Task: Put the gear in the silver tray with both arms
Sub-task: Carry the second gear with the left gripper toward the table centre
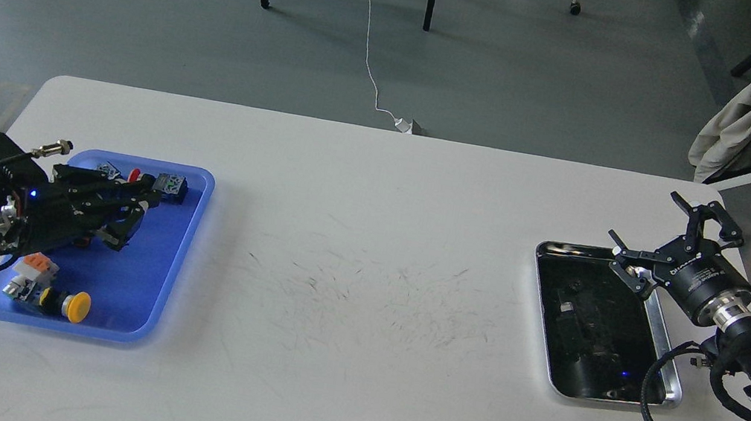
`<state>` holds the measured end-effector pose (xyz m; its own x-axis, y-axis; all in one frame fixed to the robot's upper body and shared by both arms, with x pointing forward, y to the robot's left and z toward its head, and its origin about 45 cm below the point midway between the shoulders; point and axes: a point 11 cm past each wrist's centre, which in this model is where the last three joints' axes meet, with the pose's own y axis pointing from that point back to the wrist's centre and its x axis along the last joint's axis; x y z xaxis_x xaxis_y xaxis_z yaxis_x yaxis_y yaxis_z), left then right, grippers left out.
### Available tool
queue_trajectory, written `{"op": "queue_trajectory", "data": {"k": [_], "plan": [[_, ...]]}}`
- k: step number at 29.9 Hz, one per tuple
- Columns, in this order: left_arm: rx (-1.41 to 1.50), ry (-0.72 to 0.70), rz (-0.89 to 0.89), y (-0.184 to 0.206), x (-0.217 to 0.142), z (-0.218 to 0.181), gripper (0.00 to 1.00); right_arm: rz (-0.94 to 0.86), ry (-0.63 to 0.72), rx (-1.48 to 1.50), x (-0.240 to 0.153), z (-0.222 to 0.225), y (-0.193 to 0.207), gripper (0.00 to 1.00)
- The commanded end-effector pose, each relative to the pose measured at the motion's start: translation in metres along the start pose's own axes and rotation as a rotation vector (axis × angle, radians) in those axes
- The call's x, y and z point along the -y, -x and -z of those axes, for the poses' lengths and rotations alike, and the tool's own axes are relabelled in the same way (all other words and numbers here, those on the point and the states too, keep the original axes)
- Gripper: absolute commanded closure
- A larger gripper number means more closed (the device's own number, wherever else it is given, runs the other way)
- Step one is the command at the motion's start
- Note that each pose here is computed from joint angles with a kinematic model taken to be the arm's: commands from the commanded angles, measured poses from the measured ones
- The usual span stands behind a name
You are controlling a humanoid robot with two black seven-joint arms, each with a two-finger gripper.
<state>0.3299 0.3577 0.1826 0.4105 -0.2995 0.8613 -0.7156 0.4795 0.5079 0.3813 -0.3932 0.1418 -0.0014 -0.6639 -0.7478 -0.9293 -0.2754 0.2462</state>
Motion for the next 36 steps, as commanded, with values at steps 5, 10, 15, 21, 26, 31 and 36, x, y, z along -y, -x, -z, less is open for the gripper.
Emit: {"op": "queue_trajectory", "data": {"k": [5, 10, 15, 21, 26, 31, 36], "plan": [[-0.023, 0.192, -0.078, -0.062, 0.065, -0.107, 0.96, -0.009, -0.046, -0.021, -0.009, 0.026, -0.003, 0.01], [-0.09, 0.348, -0.077, -0.07, 0.118, -0.204, 0.95, -0.024, -0.062, -0.032, -0.014, 0.035, -0.007, 0.01], [-0.115, 0.423, -0.011, -0.053, 0.157, -0.264, 0.94, -0.036, -0.062, -0.044, -0.018, 0.04, -0.01, 0.01], [-0.153, 0.463, 0.016, -0.047, 0.183, -0.308, 0.94, -0.039, -0.06, -0.046, -0.018, 0.04, -0.011, 0.01], [-0.122, 0.456, 0.067, -0.026, 0.186, -0.306, 0.93, -0.039, -0.057, -0.047, -0.018, 0.039, -0.011, 0.01], [-0.126, 0.433, 0.059, -0.022, 0.188, -0.3, 0.89, -0.041, -0.059, -0.048, -0.019, 0.039, -0.012, 0.01], [-0.129, 0.399, 0.041, -0.021, 0.192, -0.29, 0.75, -0.041, -0.057, -0.049, -0.019, 0.039, -0.012, 0.01]]}}
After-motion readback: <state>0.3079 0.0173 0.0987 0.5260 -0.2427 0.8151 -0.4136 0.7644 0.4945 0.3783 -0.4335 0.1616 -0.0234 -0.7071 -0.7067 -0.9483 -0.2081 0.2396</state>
